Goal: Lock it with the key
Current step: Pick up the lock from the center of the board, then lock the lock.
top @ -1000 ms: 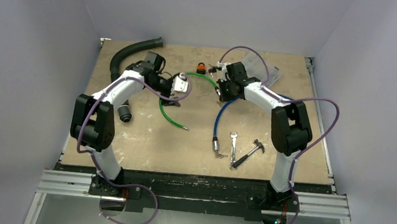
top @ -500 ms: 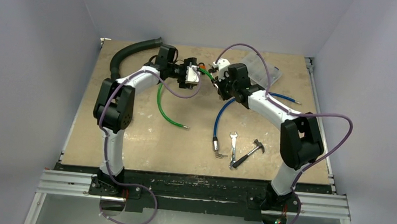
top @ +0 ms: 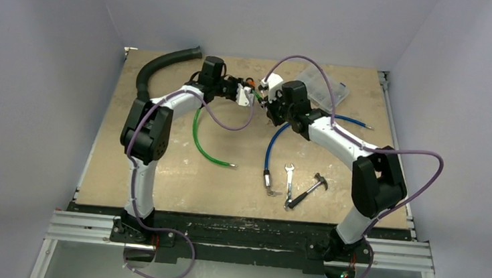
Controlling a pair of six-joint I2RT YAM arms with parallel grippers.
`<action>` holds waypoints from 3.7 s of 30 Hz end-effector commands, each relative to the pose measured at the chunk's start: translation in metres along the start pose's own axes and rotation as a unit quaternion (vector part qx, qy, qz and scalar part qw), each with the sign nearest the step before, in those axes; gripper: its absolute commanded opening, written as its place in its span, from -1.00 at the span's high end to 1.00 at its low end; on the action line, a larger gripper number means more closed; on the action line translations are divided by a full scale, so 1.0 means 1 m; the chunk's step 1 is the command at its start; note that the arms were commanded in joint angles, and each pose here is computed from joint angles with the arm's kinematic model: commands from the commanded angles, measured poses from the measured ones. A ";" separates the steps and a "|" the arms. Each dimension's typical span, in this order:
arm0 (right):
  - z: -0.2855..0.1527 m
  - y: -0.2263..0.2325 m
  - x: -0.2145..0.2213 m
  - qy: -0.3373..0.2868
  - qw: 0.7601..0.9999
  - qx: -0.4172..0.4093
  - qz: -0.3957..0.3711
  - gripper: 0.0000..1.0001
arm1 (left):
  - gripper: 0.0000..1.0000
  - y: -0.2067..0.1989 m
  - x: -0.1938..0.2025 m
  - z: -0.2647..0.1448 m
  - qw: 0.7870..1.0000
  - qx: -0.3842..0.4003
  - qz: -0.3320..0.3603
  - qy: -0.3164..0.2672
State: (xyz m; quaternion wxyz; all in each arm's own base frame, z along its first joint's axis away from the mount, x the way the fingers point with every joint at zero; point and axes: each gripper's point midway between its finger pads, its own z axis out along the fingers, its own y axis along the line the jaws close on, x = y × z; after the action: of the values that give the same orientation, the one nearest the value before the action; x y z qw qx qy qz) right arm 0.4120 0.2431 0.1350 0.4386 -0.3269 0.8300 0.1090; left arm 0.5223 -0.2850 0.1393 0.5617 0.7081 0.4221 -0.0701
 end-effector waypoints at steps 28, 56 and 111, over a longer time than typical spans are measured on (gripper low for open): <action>-0.086 0.077 -0.068 0.037 0.857 -0.467 0.213 -0.69 | 1.00 0.016 -0.104 -0.062 0.976 0.000 0.190 -0.108; -0.034 0.018 -0.043 0.017 0.960 -0.213 0.182 1.00 | 1.00 -0.004 -0.102 -0.063 0.990 0.079 0.063 -0.100; -0.029 0.046 -0.010 0.040 0.924 -0.291 0.247 1.00 | 0.44 -0.267 -0.073 -0.101 0.942 0.296 -0.148 0.056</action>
State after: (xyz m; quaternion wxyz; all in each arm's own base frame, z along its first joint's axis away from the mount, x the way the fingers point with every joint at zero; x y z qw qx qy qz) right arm 0.3705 0.2638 0.1305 0.2249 -0.2074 0.8571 0.4145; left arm 0.2558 -0.2226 0.0247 0.2790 0.7902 0.4902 -0.2399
